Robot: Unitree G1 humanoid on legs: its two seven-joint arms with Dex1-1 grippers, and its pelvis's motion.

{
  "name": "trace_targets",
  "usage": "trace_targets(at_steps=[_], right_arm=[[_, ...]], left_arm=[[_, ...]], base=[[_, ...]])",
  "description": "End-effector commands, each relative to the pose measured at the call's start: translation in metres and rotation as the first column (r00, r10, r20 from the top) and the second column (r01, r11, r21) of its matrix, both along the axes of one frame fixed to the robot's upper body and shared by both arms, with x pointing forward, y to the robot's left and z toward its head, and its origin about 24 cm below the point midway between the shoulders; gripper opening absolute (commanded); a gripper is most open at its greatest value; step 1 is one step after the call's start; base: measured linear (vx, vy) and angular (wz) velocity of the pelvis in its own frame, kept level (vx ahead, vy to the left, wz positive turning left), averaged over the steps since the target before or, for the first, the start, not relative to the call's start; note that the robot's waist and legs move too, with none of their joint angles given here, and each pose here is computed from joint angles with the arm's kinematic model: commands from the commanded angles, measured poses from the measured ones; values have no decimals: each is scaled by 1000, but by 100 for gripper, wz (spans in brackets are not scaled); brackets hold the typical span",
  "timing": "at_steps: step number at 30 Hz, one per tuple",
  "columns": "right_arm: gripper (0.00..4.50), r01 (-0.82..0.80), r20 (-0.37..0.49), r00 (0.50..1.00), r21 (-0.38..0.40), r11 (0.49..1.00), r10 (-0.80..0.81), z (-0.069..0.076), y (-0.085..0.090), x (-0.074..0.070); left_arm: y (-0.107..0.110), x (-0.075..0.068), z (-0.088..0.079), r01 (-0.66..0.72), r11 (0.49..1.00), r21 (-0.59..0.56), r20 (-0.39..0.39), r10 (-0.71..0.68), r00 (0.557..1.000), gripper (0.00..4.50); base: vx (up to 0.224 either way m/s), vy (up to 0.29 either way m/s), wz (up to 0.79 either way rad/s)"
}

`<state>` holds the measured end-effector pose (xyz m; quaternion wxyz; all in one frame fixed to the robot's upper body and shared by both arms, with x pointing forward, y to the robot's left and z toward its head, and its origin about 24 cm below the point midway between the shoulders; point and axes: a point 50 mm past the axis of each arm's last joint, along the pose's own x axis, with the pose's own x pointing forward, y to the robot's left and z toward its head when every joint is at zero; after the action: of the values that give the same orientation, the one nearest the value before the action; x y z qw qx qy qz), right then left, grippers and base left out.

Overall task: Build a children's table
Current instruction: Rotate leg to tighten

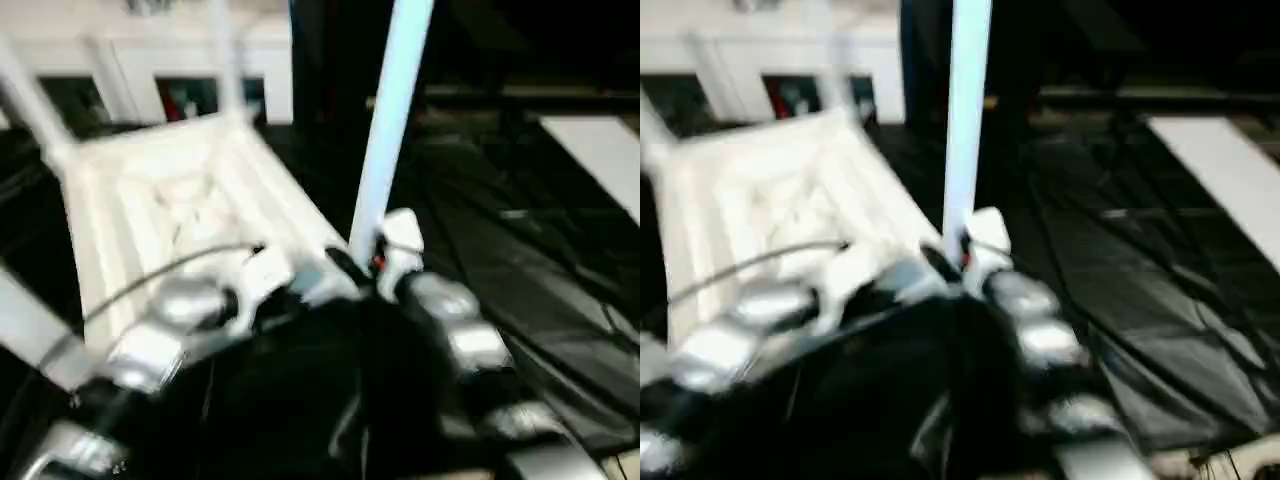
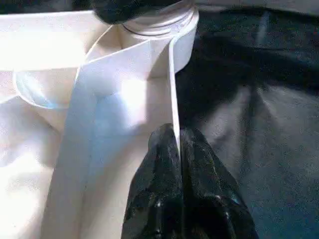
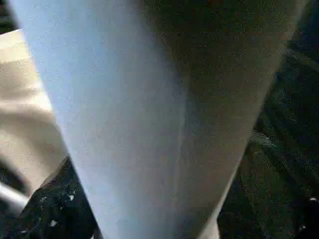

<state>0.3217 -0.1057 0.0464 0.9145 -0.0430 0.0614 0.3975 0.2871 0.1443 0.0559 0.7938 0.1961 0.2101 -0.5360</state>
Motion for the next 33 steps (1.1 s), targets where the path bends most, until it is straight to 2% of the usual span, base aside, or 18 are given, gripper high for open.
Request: trace_targets(at_steps=[1,4,7,12,24,27,29,33], right_arm=[[395,-54,17,998,-27,998,54,6,-11,-5],[395,-100,8,995,-36,994,100,7,-19,-12],[395,-118,-1,993,-39,992,118,8,-22,-16],[395,-133,-6,991,-34,991,133,9,-20,-20],[395,-152,-19,988,-38,988,152,7,-17,-25],[395,-151,-21,988,-42,988,150,7,-18,-25],[395,-153,-22,988,-45,987,152,7,-20,-25],[395,-199,-33,980,-75,977,197,7,-30,-28]], left_arm=[[-8,-14,-10,97,995,0,-96,-97,991,55],[-8,-14,-7,100,995,-12,-77,-100,992,78],[-14,-13,-7,97,995,-34,-68,-99,993,78],[-22,-9,-10,88,995,-41,-57,-90,994,78],[-23,-6,-20,60,998,-12,-63,-60,996,78],[-21,-8,-24,75,997,19,-86,-73,994,45],[-20,-9,-25,79,996,30,-94,-76,993,42],[-17,-11,-28,103,993,59,-121,-95,988,1]], base=[[0,0,0],[0,0,0],[0,0,0],[0,0,0],[0,0,0],[0,0,0],[0,0,0],[0,0,0]])
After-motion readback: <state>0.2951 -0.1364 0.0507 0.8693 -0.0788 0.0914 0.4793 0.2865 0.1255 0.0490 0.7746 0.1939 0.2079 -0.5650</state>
